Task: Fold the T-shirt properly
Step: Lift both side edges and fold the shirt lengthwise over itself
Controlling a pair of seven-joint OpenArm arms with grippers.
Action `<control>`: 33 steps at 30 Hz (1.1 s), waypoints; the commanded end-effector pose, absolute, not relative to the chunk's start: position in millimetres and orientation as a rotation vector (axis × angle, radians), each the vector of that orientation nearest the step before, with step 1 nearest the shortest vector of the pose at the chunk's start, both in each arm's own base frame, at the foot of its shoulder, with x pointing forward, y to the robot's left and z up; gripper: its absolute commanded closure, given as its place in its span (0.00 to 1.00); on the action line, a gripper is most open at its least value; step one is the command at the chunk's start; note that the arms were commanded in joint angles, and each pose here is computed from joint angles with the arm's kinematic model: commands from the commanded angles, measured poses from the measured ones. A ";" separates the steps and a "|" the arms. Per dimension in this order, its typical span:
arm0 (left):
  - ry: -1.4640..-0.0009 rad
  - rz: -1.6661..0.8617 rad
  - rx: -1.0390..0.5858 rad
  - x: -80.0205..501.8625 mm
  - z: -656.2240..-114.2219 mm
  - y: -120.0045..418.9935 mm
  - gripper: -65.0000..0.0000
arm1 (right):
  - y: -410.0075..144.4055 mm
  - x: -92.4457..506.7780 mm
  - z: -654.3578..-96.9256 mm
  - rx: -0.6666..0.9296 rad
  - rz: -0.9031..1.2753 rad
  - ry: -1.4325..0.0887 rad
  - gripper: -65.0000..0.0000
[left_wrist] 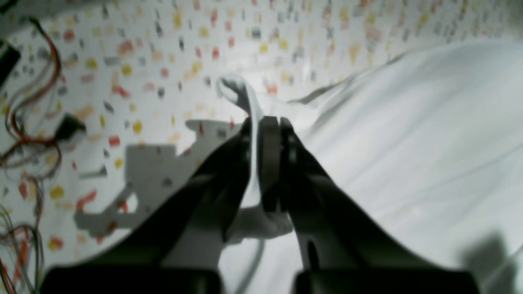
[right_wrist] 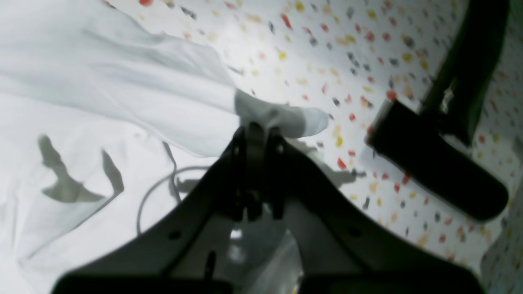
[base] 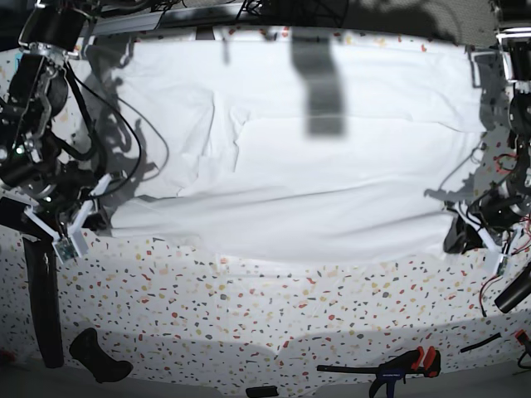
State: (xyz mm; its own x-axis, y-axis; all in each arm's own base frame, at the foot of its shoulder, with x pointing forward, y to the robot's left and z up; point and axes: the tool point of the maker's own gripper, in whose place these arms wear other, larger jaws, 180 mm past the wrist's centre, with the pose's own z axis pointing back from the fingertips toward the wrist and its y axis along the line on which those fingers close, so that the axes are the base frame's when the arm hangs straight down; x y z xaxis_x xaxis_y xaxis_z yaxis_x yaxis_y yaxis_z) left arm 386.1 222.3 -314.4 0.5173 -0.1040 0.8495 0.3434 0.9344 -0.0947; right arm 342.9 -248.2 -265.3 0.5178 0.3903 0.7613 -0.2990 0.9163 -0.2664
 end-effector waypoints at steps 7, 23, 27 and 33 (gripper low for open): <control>-0.988 -0.238 -0.250 369.0 -318.3 240.9 1.00 | -261.6 316.2 -269.4 -0.110 0.388 -0.933 1.00; -0.868 -0.141 -0.266 307.9 -326.5 271.6 1.00 | -256.2 267.9 -317.1 -0.051 0.383 -0.788 1.00; -0.822 -0.135 -0.265 292.4 -340.5 272.1 1.00 | -256.1 261.8 -322.1 -0.047 0.383 -0.771 1.00; -0.793 -0.132 -0.266 282.4 -348.8 272.0 1.00 | -254.9 258.7 -324.7 -0.035 0.380 -0.755 1.00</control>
